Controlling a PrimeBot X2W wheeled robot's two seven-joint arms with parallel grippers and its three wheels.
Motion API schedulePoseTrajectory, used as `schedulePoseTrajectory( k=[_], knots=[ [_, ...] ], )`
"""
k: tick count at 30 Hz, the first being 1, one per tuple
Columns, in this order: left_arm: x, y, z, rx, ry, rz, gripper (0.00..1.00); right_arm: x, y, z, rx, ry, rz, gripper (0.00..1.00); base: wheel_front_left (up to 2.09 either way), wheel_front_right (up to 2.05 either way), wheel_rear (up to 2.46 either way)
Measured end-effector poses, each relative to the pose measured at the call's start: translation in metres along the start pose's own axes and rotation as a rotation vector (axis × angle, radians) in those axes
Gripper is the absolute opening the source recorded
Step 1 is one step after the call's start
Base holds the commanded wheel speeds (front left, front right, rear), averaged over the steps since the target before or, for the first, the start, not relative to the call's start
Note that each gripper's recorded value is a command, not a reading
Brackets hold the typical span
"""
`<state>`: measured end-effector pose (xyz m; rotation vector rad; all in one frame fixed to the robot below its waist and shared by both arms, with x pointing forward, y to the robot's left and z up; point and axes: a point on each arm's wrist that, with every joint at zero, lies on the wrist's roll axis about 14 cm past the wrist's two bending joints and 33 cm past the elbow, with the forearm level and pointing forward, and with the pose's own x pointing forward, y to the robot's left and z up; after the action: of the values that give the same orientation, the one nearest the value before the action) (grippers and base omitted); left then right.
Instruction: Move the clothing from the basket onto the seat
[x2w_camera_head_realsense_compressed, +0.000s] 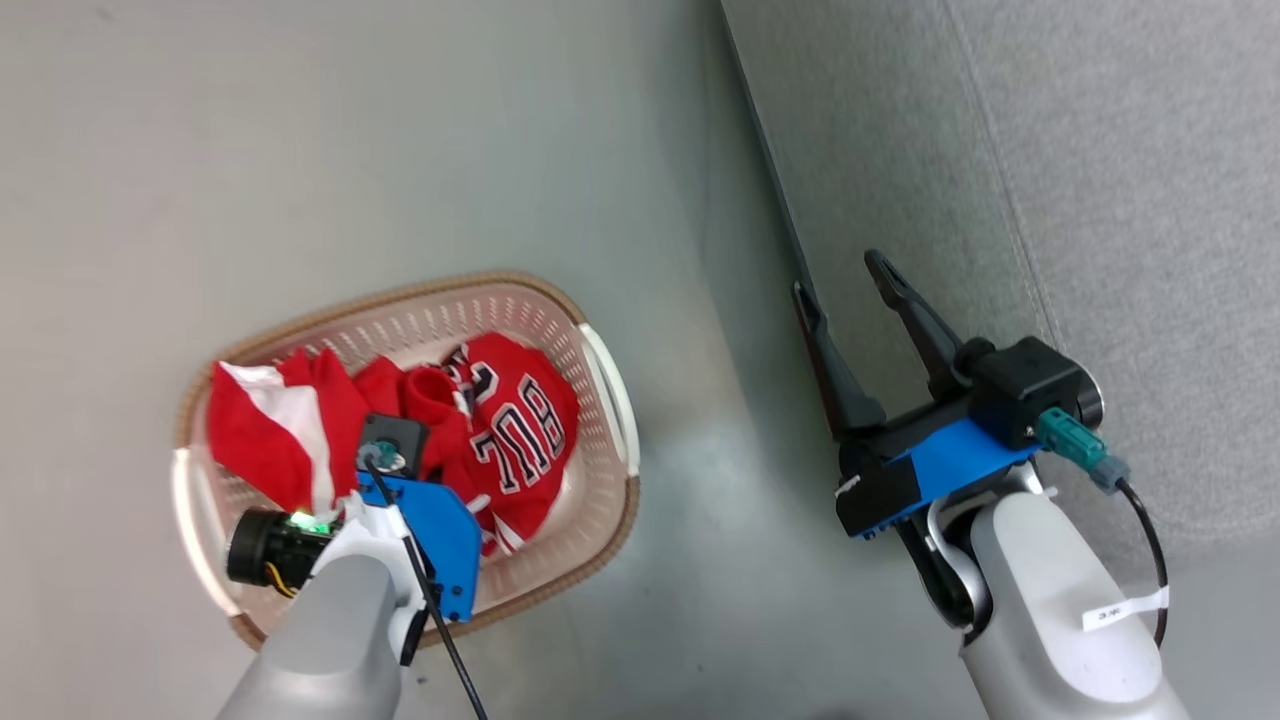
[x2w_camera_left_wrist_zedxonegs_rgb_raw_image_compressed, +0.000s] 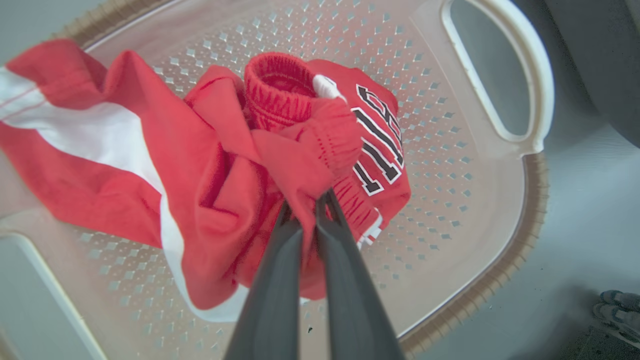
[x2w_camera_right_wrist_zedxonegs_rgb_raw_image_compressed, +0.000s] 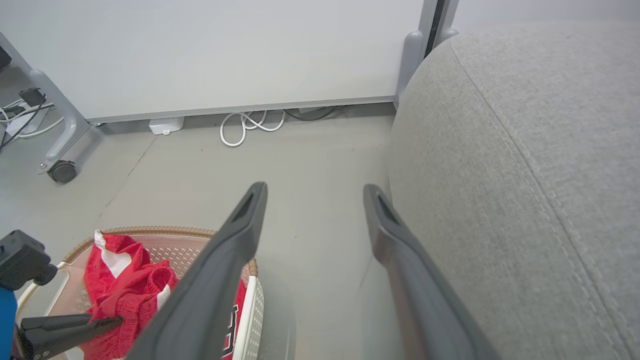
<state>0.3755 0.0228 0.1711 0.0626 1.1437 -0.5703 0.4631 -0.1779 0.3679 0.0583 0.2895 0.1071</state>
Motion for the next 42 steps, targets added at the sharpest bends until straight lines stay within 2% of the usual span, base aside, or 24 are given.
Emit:
schedulePoseTrajectory(
  k=[5, 10, 14, 31, 42],
  knots=[
    [-0.035, -0.008, 0.024, 0.015, -0.104, 0.004, 0.0, -0.015, 0.008, 0.017, -0.021, -0.01, 0.009, 1.0, 0.0, 0.0, 0.0],
    [-0.074, -0.015, 0.039, -0.014, -0.202, 0.001, 0.0, -0.039, 0.016, 0.028, -0.01, -0.017, 0.012, 1.0, 0.0, 0.0, 0.0],
    [-0.108, -0.04, 0.065, -0.003, -0.327, -0.046, 0.0, -0.056, 0.032, 0.037, -0.008, -0.032, 0.043, 1.0, 0.0, 0.0, 0.0],
    [-0.255, -0.114, 0.17, 0.187, -0.862, -0.138, 0.0, -0.111, 0.083, 0.077, -0.033, -0.133, 0.164, 1.0, 0.0, 0.0, 0.0],
    [-0.315, -0.168, 0.217, 0.289, -1.06, -0.245, 0.0, -0.123, 0.091, 0.082, -0.027, -0.146, 0.182, 1.0, 0.0, 0.0, 0.0]
  ],
)
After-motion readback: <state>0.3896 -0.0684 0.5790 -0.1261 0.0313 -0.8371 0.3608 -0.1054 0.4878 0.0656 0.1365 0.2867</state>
